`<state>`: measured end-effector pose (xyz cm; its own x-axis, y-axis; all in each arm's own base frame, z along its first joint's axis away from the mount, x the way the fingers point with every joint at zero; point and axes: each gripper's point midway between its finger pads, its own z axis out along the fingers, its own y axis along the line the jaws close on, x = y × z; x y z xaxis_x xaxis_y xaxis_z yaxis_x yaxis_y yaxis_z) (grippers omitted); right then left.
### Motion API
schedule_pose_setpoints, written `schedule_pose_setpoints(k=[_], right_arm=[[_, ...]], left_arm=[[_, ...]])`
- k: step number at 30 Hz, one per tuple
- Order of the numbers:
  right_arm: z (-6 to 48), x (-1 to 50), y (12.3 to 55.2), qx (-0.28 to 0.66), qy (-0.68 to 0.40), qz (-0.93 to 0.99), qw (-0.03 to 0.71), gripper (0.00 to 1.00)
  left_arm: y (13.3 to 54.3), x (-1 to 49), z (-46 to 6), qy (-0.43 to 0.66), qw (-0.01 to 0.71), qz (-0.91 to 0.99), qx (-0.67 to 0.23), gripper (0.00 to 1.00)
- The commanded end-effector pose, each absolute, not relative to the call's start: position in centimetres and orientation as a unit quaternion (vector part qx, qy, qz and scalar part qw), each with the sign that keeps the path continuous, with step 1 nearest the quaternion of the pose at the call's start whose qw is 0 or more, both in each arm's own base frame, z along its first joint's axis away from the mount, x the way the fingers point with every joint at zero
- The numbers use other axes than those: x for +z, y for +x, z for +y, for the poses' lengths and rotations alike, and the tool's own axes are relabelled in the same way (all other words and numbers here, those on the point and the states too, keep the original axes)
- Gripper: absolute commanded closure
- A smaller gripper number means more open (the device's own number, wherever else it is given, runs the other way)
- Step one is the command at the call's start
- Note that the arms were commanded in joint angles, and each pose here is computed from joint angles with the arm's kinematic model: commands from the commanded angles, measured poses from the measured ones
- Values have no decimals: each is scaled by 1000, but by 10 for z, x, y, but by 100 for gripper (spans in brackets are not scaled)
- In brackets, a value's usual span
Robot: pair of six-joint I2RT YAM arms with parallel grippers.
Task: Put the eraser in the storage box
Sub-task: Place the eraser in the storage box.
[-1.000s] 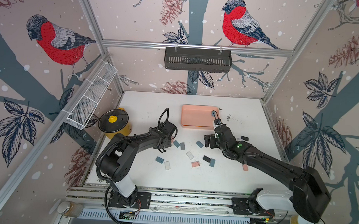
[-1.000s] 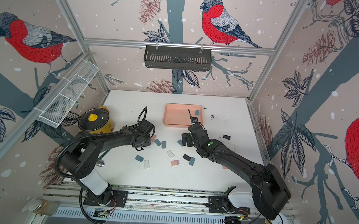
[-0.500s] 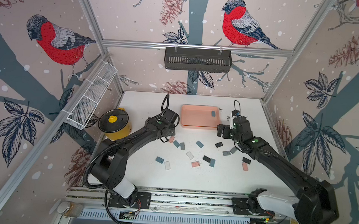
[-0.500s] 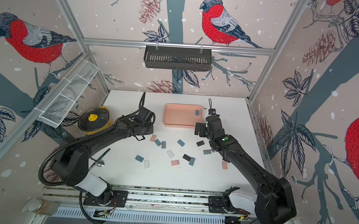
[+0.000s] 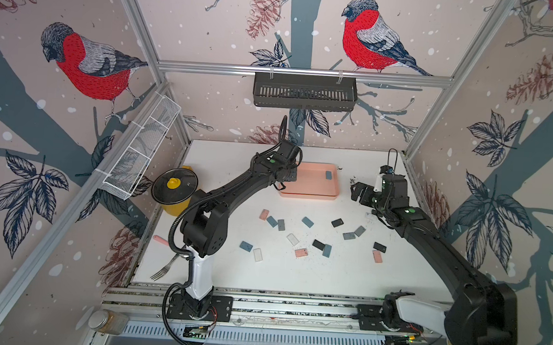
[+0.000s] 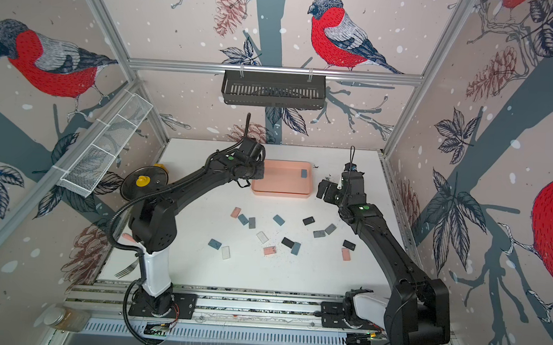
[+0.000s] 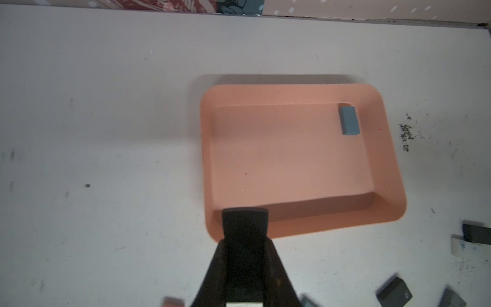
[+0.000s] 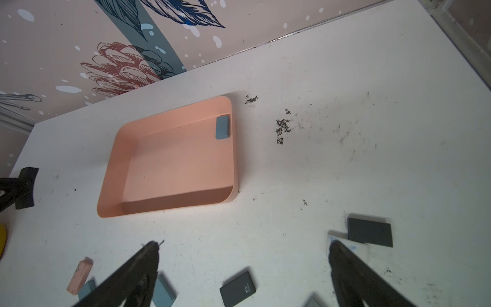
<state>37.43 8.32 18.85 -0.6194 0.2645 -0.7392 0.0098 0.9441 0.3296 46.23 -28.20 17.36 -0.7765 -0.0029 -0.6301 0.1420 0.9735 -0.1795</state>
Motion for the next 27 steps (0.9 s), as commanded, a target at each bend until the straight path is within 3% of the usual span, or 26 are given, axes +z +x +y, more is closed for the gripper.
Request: schedule_pose_setpoints(k=[1,13,27], right_arm=[[84,192,378,162,83,884,430,1],[88,170,386,176,93,892,407,1],[88,154,390,173,97,896,398,1]], left_arm=[[471,168,-306,66,320,938,-116,83],[515,136,-394,104,328,910,-233,83],[547,99,-426,93,348,892,-274,82]])
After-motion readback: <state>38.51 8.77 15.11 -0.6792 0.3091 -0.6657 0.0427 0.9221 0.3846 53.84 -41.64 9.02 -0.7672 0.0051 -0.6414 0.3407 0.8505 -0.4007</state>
